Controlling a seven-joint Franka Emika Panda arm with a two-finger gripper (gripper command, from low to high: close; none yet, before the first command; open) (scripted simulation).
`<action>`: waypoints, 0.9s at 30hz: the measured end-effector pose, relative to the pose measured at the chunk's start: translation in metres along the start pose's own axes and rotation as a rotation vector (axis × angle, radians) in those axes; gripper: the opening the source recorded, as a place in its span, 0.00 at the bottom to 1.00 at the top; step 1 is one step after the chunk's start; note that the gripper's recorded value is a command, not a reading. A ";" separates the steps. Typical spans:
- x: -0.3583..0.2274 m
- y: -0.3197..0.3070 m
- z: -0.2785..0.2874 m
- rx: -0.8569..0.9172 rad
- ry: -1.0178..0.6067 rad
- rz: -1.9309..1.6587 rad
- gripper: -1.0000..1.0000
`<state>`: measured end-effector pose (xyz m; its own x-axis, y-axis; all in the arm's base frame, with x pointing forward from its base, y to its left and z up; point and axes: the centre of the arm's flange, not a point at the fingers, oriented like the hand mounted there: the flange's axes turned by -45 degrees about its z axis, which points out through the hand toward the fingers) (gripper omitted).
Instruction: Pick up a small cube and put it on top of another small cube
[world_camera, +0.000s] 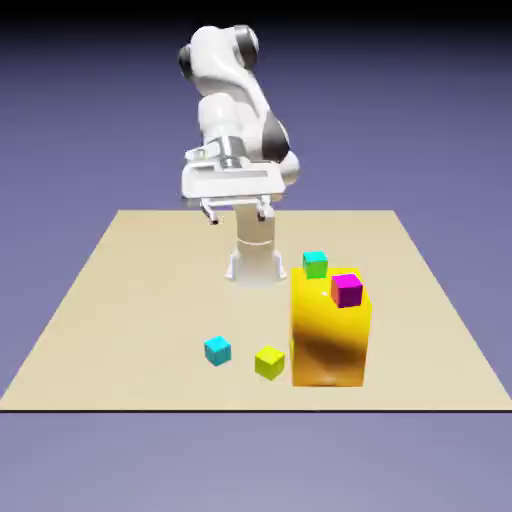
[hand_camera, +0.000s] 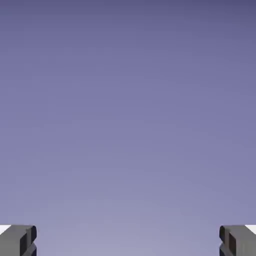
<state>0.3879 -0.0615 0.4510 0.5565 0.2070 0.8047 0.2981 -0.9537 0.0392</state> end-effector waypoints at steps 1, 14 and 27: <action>-0.003 0.003 0.002 0.010 0.004 -0.008 0.50; -0.061 0.024 0.048 0.151 0.023 -0.104 0.50; -0.150 0.010 0.114 0.307 -0.029 -0.215 0.50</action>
<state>0.3952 -0.0773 0.2630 0.4767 0.4057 0.7799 0.6269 -0.7788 0.0220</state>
